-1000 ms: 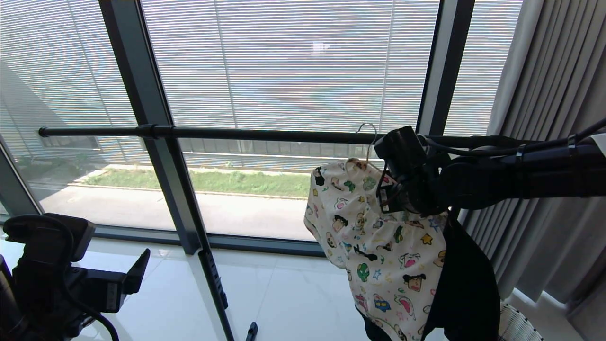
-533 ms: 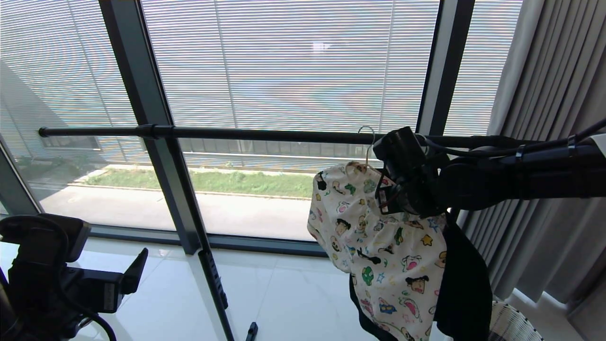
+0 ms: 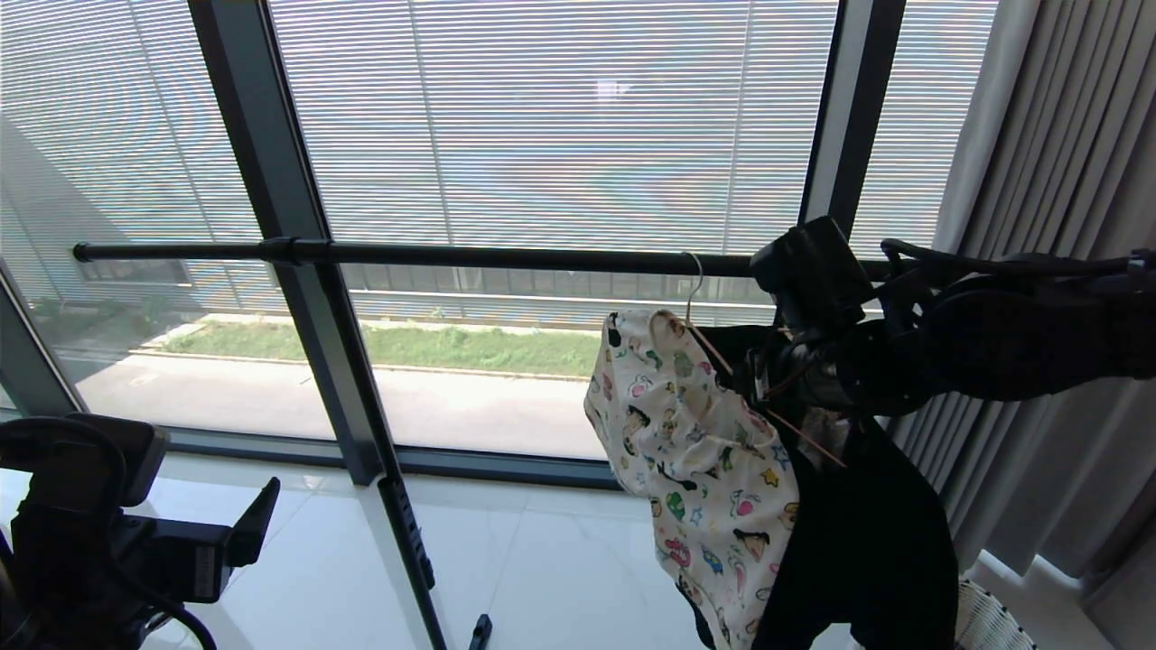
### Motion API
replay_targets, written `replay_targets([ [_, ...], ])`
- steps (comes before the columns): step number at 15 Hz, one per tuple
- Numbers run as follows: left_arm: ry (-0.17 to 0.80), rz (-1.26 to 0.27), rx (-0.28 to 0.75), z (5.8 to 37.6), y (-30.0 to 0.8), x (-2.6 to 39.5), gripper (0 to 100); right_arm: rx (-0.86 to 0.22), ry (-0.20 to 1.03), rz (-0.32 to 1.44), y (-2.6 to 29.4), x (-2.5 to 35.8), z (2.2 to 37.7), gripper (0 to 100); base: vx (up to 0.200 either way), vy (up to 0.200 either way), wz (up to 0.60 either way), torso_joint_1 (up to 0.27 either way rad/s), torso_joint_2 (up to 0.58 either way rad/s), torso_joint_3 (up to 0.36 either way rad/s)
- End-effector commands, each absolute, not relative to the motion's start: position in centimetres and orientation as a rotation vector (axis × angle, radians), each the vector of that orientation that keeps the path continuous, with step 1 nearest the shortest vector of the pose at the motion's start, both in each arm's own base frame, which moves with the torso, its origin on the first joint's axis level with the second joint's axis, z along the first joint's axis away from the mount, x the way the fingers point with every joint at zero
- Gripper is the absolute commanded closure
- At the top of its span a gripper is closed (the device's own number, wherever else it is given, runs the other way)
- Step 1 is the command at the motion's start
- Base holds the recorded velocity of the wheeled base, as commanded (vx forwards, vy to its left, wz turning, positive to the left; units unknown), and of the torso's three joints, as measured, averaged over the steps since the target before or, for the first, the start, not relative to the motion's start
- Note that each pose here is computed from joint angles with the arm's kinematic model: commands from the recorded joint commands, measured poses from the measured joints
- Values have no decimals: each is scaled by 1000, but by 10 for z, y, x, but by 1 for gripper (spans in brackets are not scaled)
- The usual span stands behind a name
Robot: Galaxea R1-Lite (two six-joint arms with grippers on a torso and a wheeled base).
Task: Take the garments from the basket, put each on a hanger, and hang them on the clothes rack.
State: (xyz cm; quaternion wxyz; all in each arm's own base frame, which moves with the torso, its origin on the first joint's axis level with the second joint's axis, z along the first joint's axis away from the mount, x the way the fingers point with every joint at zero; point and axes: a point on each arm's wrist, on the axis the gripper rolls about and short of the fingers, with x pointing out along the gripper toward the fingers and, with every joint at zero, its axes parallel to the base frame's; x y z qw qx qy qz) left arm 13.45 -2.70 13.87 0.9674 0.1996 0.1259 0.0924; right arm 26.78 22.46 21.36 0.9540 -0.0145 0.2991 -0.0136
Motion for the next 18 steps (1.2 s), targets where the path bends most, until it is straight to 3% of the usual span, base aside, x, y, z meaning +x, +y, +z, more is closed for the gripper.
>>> replay_targets([
  [1,259,194,404,137,-25,132,0,-3,578,-18,192,231,236,0,0,0,0,0,0,0],
  [3,266,219,401,135,-21,129,0,-28,575,-32,163,207,241,0,0,0,0,0,0,0],
  [6,272,293,391,135,-11,126,0,-248,588,-67,104,173,244,0,0,0,0,0,0,0],
  [8,273,314,389,133,-7,121,0,-365,582,-105,72,155,245,0,-200,0,0,5,5,5],
  [18,234,404,371,141,3,113,0,-371,581,-228,32,106,218,0,-200,0,0,1,1,3],
])
